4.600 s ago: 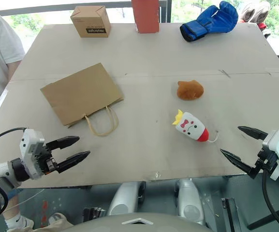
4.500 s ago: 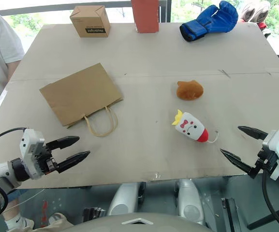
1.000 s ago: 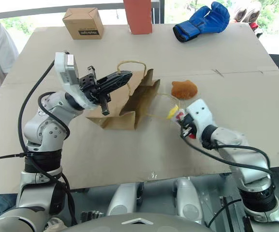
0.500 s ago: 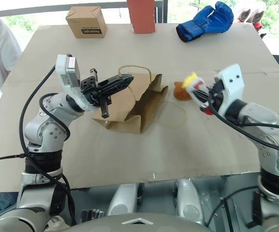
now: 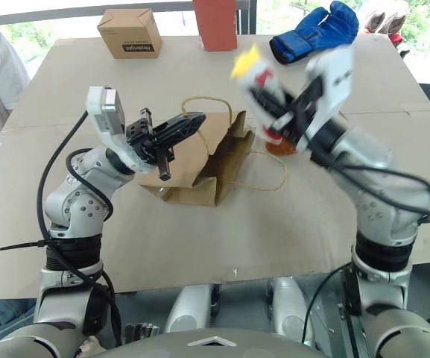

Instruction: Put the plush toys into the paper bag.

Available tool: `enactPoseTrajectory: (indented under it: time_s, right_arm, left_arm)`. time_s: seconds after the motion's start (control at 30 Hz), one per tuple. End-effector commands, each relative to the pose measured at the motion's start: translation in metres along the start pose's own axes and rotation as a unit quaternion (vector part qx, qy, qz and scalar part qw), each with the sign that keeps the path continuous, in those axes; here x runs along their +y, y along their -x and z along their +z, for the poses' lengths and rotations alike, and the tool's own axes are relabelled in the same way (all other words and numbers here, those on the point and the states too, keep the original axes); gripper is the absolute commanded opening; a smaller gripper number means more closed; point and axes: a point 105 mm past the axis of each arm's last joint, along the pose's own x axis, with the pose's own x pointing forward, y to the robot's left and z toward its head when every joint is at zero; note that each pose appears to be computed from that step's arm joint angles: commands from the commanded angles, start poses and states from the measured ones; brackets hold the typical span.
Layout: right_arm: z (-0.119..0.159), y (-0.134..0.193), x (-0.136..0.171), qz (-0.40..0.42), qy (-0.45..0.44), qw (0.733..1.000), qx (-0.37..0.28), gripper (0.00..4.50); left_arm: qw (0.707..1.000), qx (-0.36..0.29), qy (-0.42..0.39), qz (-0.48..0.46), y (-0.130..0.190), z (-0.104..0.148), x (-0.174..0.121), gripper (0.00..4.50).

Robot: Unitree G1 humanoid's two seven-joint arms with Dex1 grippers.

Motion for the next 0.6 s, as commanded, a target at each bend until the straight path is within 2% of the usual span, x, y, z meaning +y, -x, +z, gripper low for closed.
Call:
enactPoseTrajectory:
  time_s: [0.03, 0.2, 0.3, 0.43, 0.5, 0.57, 0.6]
  right_arm:
    - [-0.012, -0.013, 0.018, 0.032, 0.022, 0.999, 0.005, 0.03]
    - [-0.055, -0.026, 0.041, 0.094, 0.058, 0.99, 0.086, 0.03]
    - [-0.06, -0.031, 0.041, 0.119, 0.111, 0.98, 0.112, 0.03]
    - [-0.066, -0.042, 0.045, 0.182, 0.207, 0.95, 0.149, 0.03]
    - [-0.07, -0.054, 0.05, 0.217, 0.266, 0.926, 0.157, 0.03]
    - [-0.069, -0.068, 0.056, 0.248, 0.27, 0.918, 0.153, 0.03]
    - [-0.069, -0.071, 0.06, 0.267, 0.257, 0.917, 0.148, 0.43]
  left_arm:
    - [0.999, -0.025, -0.012, -0.028, -0.009, 0.015, -0.015, 0.0]
    - [0.999, -0.021, -0.007, -0.029, -0.01, 0.011, -0.021, 0.0]
    - [0.999, 0.001, -0.009, -0.044, -0.01, 0.003, -0.027, 0.0]
    - [0.998, 0.02, -0.008, -0.067, -0.01, -0.007, -0.036, 0.0]
    - [0.996, 0.028, -0.006, -0.079, -0.009, -0.014, -0.041, 0.0]
    - [0.996, 0.032, -0.002, -0.085, -0.008, -0.019, -0.044, 0.0]
    - [0.996, 0.033, -0.003, -0.088, -0.008, -0.02, -0.046, 0.0]
